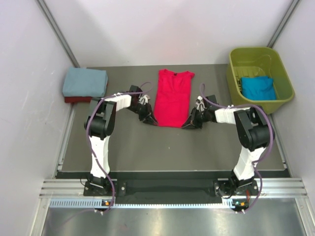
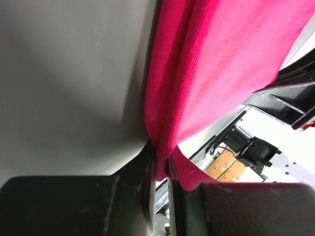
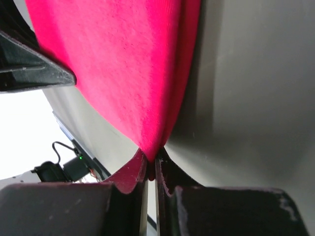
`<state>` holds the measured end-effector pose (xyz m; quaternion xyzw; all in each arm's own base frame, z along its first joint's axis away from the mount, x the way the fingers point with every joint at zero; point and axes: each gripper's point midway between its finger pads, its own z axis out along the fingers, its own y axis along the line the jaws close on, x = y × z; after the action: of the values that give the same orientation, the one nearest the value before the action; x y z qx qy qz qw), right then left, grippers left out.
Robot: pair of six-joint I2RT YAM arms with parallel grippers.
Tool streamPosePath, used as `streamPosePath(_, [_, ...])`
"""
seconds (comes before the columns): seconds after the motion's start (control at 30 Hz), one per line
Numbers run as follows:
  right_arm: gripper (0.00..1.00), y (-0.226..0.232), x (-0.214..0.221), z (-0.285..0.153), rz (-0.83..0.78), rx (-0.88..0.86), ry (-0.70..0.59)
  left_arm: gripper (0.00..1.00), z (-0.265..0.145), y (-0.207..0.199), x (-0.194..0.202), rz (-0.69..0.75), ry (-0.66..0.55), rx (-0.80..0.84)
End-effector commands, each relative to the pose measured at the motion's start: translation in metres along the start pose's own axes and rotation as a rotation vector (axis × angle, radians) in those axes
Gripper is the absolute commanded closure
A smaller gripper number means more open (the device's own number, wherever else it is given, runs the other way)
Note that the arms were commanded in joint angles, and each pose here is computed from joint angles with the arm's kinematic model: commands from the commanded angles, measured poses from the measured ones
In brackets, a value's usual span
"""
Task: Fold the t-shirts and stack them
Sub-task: Fold the tshirt
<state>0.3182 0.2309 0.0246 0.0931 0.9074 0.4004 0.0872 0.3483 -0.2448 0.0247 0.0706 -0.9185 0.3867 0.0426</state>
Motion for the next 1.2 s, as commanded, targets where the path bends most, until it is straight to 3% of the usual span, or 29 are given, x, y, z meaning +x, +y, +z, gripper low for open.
streamPosePath(0.0, [1.00,0.019,-0.004,-0.023,-0.075,-0.033,-0.055,1.00,-0.010,0.001,0.013,0.043,-0.007,-0.034])
streamPosePath(0.77, [1.00,0.088,0.034,-0.130,-0.410,-0.126,-0.176,1.00,-0.092,-0.101,0.093,0.444,-0.156,0.067])
streamPosePath(0.93, [1.00,0.100,0.018,-0.132,-0.439,-0.151,-0.236,1.00,-0.092,-0.104,0.082,0.460,-0.177,0.058])
streamPosePath(1.17, [1.00,0.093,-0.019,-0.112,-0.407,-0.145,-0.264,1.00,-0.066,-0.095,0.036,0.447,-0.166,0.007])
